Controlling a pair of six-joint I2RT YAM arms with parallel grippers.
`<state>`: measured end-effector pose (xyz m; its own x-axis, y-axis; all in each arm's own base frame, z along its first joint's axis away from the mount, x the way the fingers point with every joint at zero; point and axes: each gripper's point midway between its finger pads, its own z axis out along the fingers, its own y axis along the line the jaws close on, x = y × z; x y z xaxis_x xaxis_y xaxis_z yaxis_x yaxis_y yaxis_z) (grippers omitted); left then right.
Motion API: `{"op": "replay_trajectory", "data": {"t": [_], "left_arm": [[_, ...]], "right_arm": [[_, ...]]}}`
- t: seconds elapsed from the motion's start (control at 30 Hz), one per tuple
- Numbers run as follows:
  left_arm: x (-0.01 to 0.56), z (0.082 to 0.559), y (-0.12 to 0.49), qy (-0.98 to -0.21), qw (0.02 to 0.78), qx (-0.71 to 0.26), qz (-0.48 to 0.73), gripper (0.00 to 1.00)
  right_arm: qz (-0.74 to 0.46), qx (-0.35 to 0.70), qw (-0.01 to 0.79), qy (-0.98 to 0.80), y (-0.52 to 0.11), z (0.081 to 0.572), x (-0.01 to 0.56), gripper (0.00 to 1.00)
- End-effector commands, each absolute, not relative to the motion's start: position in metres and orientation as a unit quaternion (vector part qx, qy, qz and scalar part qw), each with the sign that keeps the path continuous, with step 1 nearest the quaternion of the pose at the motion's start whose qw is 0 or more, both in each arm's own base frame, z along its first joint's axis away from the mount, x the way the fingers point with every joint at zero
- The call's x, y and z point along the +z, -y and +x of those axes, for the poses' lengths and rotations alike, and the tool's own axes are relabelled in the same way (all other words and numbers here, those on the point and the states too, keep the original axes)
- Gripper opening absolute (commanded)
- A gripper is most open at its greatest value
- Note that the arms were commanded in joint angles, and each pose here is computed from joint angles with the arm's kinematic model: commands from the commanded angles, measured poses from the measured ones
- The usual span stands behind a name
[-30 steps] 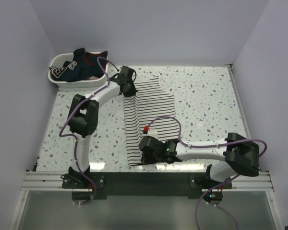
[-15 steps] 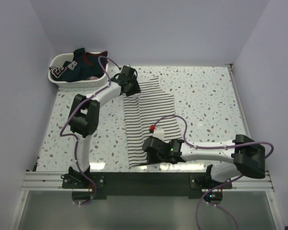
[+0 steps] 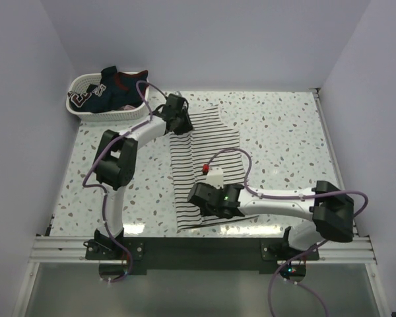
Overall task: Fold and stack the tank tops
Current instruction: Fold the tank top
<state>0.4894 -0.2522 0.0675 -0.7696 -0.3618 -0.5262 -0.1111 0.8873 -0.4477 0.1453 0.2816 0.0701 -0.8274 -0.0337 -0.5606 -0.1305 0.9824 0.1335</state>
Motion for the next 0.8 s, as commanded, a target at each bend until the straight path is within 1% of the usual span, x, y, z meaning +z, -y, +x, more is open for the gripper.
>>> {"op": "replay_trajectory", "data": {"t": [0.0,0.07,0.23,0.43,0.67,0.77], "left_arm": [[0.075,0.494,0.261,-0.909,0.327,-0.226,-0.127,0.36],[0.068,0.493,0.261,-0.912,0.322,-0.222,-0.126,0.36],[0.051,0.492,0.255,-0.92,0.313,-0.204,-0.122,0.36],[0.04,0.495,0.237,-0.923,0.307,-0.192,-0.133,0.36],[0.038,0.507,0.203,-0.922,0.308,-0.181,-0.148,0.36],[0.041,0.511,0.196,-0.921,0.311,-0.182,-0.148,0.36]], "right_arm": [[-0.063,0.069,0.309,-0.946,-0.304,0.161,0.071,0.42],[-0.065,0.066,0.311,-0.946,-0.313,0.165,0.071,0.41],[-0.079,0.042,0.282,-0.955,-0.315,0.159,0.037,0.4],[-0.1,0.052,0.249,-0.962,-0.336,0.149,0.009,0.36],[-0.114,0.123,0.227,-0.959,-0.391,0.144,0.011,0.35],[-0.113,0.136,0.226,-0.958,-0.403,0.145,0.016,0.36]]}}
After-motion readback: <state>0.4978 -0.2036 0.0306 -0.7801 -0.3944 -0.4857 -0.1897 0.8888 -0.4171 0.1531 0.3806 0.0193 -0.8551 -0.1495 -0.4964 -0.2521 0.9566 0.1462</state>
